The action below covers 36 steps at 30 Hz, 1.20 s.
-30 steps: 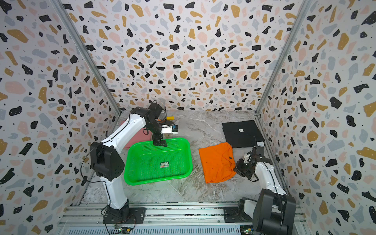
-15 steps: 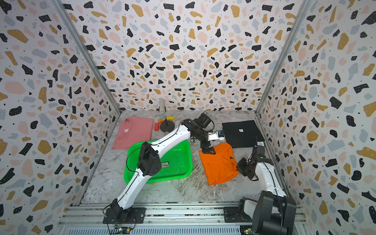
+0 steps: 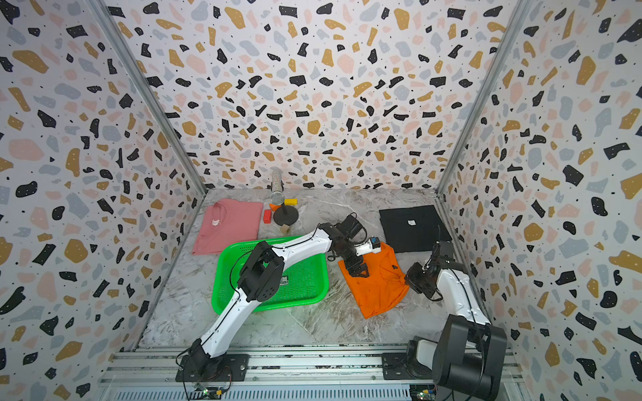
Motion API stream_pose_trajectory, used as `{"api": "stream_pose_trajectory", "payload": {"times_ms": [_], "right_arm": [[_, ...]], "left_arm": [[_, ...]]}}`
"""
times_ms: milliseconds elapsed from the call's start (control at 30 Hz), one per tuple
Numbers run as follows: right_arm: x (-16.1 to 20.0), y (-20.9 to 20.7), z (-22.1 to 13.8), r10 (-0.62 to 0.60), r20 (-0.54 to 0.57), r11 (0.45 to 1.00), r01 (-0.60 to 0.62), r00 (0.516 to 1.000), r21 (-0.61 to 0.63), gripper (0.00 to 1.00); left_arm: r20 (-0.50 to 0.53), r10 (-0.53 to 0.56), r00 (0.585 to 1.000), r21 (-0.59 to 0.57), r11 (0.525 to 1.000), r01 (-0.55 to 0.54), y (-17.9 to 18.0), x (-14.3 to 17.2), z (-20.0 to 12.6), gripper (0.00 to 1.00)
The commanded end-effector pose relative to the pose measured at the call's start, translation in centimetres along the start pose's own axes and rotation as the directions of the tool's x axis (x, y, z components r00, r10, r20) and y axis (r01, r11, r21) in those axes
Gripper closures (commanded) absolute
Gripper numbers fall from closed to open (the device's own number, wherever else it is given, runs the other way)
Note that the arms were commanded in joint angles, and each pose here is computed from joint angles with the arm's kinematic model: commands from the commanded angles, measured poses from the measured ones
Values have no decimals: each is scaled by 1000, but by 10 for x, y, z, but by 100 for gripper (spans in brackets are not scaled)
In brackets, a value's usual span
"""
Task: Put the folded t-shirts into the basket
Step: Move the bin to the center of the board, then pick up the T-shirt from the center of the board.
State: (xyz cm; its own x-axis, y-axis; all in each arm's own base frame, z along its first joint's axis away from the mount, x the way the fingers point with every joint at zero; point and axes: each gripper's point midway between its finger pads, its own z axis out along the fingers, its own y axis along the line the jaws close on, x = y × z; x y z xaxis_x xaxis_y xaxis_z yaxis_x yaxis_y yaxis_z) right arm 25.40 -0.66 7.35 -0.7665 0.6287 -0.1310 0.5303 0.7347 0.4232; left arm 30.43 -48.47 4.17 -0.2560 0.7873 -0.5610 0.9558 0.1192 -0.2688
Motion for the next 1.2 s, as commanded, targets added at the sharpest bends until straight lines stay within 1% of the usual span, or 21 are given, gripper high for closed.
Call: {"api": "stream_pose_trajectory", "payload": {"times_ms": [0,67,167,267,333,400,500,533,600,667,700,767,833,900,1000,1067,1133,1167], "right_arm": [[-19,14,-6,-24,39,999,25,999,-34,100],[-23,16,-3,-32,31,999,33,999,-36,100],[-27,15,4,-44,10,999,44,999,-26,100],[-29,14,11,-55,-3,998,55,998,-20,100],[-30,13,15,-68,-10,997,68,998,-21,100],[-29,13,20,-90,-26,996,89,996,-30,100],[-26,15,27,-139,-51,989,136,989,-53,100],[-26,15,29,-150,-58,988,146,987,-57,100],[-25,15,30,-163,-64,985,160,985,-60,100],[-25,16,30,-178,-58,983,174,982,-65,100],[-25,17,30,-181,-55,982,178,982,-69,100],[-23,18,30,-184,-60,981,179,981,-74,100],[-22,18,29,-183,-66,981,178,981,-77,100],[-22,19,29,-184,-72,981,178,980,-80,100],[-20,21,26,-186,-76,980,180,980,-86,100],[-20,21,26,-187,-78,980,180,979,-87,100],[-19,22,26,-185,-83,980,177,979,-92,100],[-18,23,26,-182,-87,980,173,980,-98,100]], "left_arm": [[-57,-84,995,60,994,88,-21,28,1,15],[-77,-128,989,53,990,132,-25,46,3,15],[-77,-185,980,40,981,188,-35,63,-5,15],[-63,-171,983,45,984,174,-47,65,-22,13],[-79,-162,984,94,981,169,-57,63,-29,11],[-75,-152,986,131,978,161,-60,55,-39,9],[3,-107,994,158,982,105,-52,27,-64,9],[40,-82,996,146,986,75,-45,13,-73,9],[101,-53,993,84,995,44,-20,-9,-88,8],[142,-52,988,12,999,51,9,-27,-95,8],[160,-62,985,-19,998,66,21,-35,-95,8],[168,-100,981,-68,991,113,47,-35,-83,8],[177,-141,974,-85,984,158,62,-36,-72,8],[172,-191,966,-53,978,203,67,-34,-59,10],[167,-251,953,-48,964,262,75,-30,-48,12],[156,-272,950,-55,957,283,77,-28,-47,12],[130,-331,935,-42,940,339,75,-25,-46,12],[116,-372,921,-34,925,379,75,-21,-44,12]]}}
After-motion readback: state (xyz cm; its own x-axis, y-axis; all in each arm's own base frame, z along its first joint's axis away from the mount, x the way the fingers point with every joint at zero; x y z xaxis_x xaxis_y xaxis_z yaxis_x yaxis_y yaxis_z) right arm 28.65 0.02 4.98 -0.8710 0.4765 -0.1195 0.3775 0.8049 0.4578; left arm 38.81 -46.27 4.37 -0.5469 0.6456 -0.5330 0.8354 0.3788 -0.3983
